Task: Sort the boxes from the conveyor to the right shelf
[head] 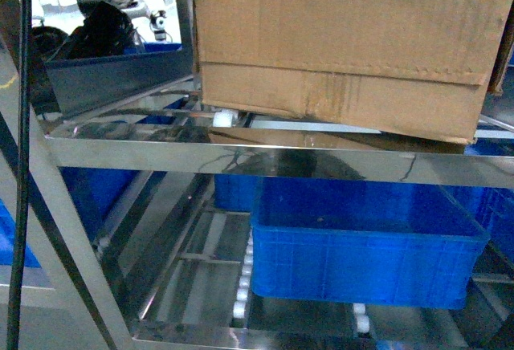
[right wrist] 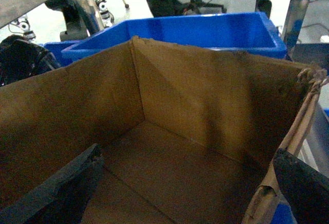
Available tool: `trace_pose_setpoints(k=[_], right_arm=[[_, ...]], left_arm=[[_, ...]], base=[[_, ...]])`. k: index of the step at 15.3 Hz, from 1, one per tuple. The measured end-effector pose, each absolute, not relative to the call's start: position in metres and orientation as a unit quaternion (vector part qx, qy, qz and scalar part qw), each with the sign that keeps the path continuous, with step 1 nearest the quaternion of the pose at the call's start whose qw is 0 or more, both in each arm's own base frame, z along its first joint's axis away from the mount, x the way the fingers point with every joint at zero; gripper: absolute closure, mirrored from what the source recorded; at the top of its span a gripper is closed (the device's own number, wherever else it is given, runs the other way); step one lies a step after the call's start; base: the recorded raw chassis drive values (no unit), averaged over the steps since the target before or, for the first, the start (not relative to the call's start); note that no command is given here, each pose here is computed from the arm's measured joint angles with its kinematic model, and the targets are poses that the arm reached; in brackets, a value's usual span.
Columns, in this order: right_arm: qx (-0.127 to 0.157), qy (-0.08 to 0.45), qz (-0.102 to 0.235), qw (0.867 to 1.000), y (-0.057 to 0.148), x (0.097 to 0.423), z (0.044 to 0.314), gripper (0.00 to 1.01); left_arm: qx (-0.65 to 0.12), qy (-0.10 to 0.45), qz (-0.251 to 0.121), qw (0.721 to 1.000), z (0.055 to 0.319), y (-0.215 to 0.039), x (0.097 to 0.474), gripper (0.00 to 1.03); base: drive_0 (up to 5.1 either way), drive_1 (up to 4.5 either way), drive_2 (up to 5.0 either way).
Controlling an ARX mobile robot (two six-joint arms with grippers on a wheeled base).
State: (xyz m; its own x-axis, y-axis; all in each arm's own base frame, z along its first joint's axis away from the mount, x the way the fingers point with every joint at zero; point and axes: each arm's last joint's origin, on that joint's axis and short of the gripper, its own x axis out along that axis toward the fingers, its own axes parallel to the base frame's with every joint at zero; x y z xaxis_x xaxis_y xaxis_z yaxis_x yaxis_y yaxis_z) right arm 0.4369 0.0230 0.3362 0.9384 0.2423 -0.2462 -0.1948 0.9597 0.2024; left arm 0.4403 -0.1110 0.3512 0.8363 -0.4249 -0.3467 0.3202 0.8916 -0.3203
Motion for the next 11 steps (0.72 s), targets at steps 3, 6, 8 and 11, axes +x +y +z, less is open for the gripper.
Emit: trace_pose_setpoints(k=[3,6,8,11], right_arm=[[0.037,0.047,0.096,0.994,0.036,0.407,0.340,0.03],[-0.013,-0.029,0.065,0.997,0.038,0.373,0.321,0.03],[-0.018,-0.086,0.035,0.996,0.034,0.349,0.303,0.03],[-0.013,-0.141,0.001,0.990,0.023,0.288,0.306,0.03]], left_arm=[[-0.153,0.195,-0.201,0.948,0.338,-0.108,0.409,0.05],[-0.165,0.179,-0.202,0.949,0.311,-0.106,0.382,0.05],[-0.174,0.143,-0.180,0.958,0.297,-0.093,0.362,0.05],[-0.164,0.062,-0.137,0.975,0.310,-0.061,0.301,0.05]], base=[[0.0,0.00,0.0],[0.0,0.00,0.0],[0.0,0.00,0.0],[0.0,0.00,0.0]])
